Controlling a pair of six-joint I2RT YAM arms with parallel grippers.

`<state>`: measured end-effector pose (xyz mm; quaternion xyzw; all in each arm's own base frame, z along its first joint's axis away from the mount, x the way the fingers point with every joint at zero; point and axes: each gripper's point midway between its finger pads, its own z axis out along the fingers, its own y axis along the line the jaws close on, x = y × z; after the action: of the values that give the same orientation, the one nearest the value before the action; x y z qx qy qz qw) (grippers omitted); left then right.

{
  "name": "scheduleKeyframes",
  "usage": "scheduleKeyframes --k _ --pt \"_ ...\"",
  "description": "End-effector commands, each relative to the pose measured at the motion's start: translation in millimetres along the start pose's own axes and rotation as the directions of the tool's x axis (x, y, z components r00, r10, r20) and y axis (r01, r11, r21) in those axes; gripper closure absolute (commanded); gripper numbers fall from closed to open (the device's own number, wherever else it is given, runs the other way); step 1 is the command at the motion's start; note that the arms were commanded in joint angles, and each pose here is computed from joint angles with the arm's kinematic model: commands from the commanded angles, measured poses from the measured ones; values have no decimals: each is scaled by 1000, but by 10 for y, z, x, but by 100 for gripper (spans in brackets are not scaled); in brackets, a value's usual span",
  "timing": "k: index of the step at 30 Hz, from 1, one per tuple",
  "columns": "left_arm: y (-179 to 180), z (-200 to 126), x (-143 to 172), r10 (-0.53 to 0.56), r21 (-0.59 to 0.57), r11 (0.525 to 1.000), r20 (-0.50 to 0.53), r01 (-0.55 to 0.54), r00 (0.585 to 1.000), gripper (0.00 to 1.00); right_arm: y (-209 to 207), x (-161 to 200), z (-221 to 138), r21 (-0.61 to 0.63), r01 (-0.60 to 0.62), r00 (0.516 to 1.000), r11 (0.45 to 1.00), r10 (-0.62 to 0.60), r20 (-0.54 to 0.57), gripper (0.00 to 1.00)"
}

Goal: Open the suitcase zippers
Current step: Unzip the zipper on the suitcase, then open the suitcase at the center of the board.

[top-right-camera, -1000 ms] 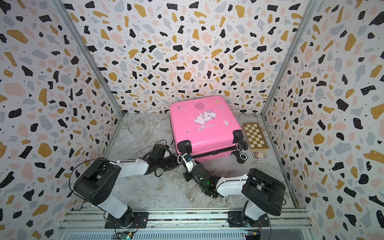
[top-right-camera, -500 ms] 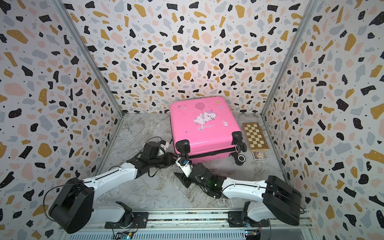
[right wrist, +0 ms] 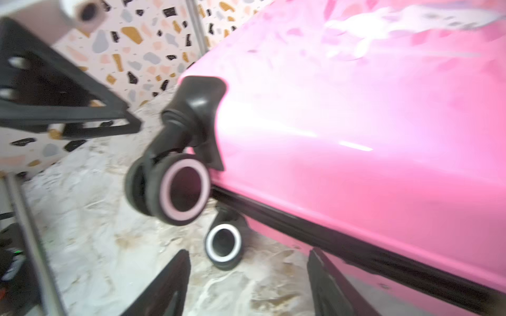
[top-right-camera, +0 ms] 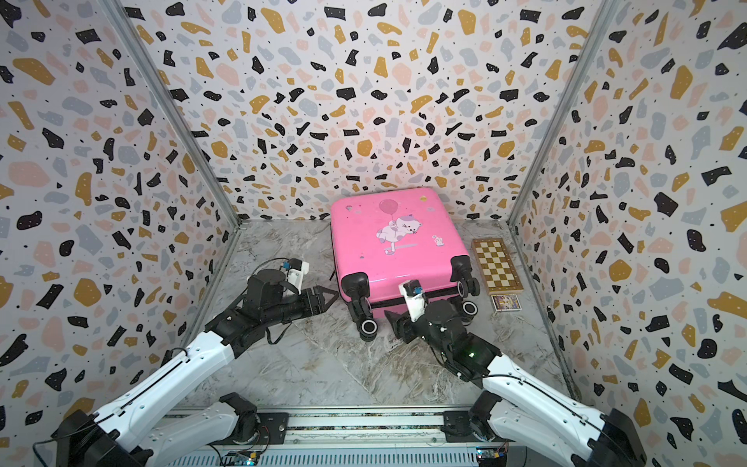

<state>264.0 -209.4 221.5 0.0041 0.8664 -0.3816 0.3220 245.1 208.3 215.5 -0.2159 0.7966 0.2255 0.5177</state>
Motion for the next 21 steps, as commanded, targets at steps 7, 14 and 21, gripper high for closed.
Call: scheduleKeyframes --k 7,14,21 --pt "-275 -201 -40 136 -27 990 -9 -136 991 6 -1032 -418 -359 257 -191 982 947 183 54 0" --pt "-194 -90 59 141 -40 989 -55 -144 988 4 -1684 -472 -499 452 -273 960 849 269 75 0" --pt "-167 -41 98 142 -37 989 -68 -145 987 4 -1919 -261 -404 446 -305 942 841 336 11 0"
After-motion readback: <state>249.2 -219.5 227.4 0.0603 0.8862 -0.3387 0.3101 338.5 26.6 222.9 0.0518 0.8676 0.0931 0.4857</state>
